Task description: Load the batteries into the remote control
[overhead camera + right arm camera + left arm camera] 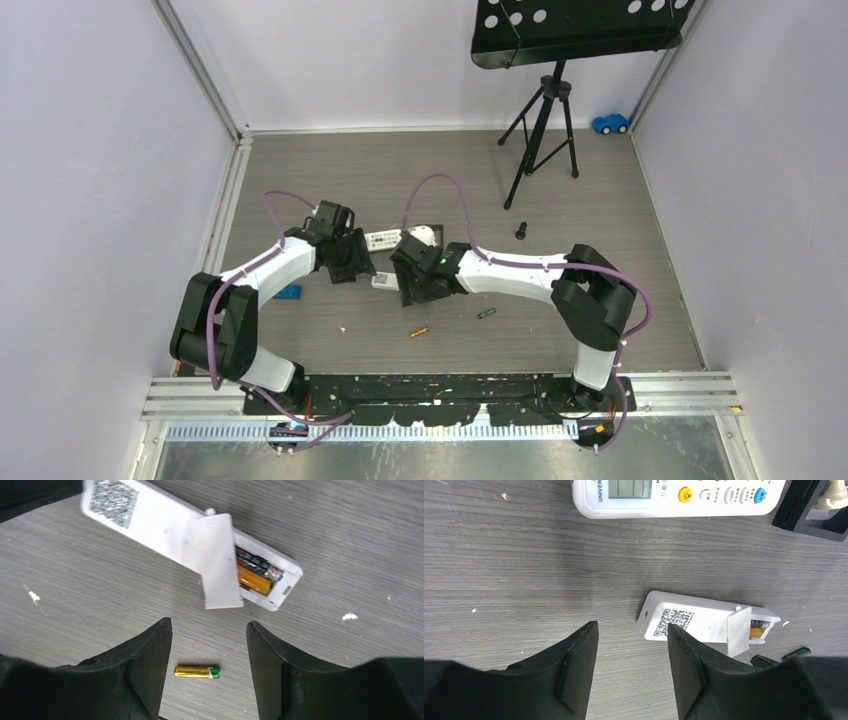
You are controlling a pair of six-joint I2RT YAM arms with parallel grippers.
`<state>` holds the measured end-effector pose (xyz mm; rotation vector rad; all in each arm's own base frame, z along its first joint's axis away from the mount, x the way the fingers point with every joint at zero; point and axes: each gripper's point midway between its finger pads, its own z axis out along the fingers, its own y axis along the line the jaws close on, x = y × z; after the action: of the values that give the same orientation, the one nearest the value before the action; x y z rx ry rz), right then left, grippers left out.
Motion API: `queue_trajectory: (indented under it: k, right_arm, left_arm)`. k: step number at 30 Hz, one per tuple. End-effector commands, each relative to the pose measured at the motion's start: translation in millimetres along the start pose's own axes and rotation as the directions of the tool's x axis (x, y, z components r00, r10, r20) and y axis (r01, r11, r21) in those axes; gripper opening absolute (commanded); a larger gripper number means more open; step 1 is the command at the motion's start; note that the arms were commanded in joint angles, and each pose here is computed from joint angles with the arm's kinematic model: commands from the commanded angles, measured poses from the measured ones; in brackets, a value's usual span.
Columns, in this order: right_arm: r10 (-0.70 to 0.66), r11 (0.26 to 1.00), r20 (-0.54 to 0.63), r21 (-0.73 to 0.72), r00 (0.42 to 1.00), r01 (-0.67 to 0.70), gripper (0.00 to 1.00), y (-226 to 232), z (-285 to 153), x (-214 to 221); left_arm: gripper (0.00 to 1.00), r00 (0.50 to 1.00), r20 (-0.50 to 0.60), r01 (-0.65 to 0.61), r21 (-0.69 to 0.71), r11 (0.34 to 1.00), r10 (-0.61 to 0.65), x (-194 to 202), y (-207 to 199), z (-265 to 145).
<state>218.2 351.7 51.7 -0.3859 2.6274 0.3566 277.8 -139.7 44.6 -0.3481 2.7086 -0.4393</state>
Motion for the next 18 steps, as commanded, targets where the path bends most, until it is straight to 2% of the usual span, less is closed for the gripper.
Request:
queue_trajectory:
  k: [1, 11, 18]
  right_arm:
    - [0.138, 0.989, 0.080, 0.043, 0.987, -0.141, 0.63, -7, -5, -13]
    - [0.142, 0.988, 0.089, 0.047, 0.986, -0.147, 0.67, -7, 14, -23]
    - [0.141, 0.989, 0.083, 0.041, 0.986, -0.145, 0.61, -4, 19, -27]
  left_arm:
    - [0.55, 0.999, 0.035, 0.004, 0.007, 1.000, -0.004, -11, -5, -6]
    - [0.56, 0.999, 0.041, 0.002, 0.011, 1.000, -0.002, -11, -5, -8]
    - [0.56, 0.999, 0.039, 0.001, 0.014, 1.000, -0.001, -11, -6, -8]
